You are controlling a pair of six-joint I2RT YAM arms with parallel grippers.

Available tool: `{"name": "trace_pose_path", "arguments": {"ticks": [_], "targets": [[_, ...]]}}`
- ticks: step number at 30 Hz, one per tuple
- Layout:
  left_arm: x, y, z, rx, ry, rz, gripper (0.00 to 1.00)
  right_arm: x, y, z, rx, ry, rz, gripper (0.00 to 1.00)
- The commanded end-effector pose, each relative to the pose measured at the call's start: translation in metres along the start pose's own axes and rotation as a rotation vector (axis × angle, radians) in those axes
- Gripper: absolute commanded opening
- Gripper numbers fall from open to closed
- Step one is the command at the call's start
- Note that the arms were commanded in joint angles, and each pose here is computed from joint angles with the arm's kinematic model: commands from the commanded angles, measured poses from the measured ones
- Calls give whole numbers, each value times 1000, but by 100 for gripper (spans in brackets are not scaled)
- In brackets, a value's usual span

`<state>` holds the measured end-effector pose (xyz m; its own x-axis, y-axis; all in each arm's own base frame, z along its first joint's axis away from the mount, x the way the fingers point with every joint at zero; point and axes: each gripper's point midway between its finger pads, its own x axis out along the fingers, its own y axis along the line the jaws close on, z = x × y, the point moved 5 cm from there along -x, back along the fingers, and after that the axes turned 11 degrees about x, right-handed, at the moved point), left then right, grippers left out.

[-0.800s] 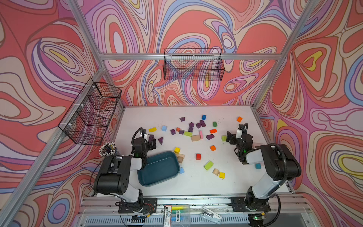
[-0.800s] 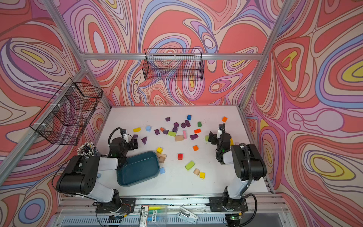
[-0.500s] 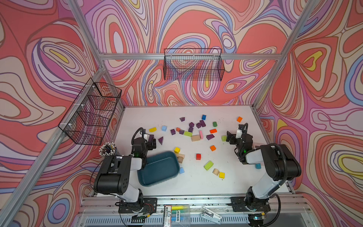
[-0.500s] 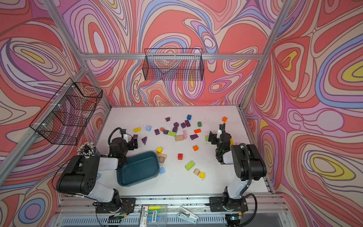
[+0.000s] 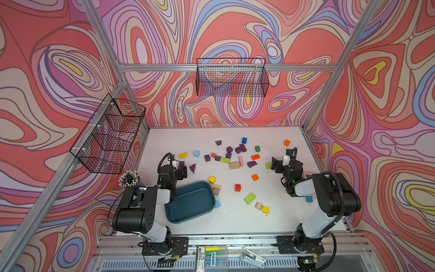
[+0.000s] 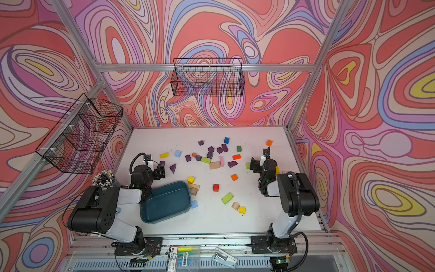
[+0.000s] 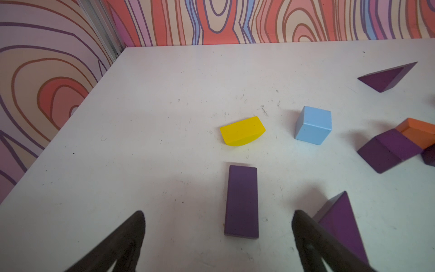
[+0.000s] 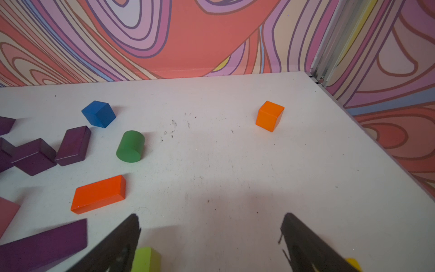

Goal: Pick purple bricks into the storage bin
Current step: Pick up the building block from the center of the board.

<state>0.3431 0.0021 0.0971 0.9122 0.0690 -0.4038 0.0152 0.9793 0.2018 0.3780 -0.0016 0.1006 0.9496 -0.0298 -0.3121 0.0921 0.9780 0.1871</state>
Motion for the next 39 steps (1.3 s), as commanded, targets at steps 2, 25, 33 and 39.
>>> {"name": "trace_pose_path", "arguments": {"ticks": [2, 25, 33, 39], "targets": [[1, 1, 9, 14, -30, 12, 100, 2, -2, 4, -4, -23, -9, 98], [-1, 0, 9, 20, -31, 33, 100, -3, 3, 5, -24, -42, 31, 98], [-12, 5, 31, 41, -12, 112, 100, -14, -6, 19, 12, -92, -55, 97], [-23, 3, 56, 95, -28, 175, 100, -13, -6, 33, 18, -71, -111, 95]]}}
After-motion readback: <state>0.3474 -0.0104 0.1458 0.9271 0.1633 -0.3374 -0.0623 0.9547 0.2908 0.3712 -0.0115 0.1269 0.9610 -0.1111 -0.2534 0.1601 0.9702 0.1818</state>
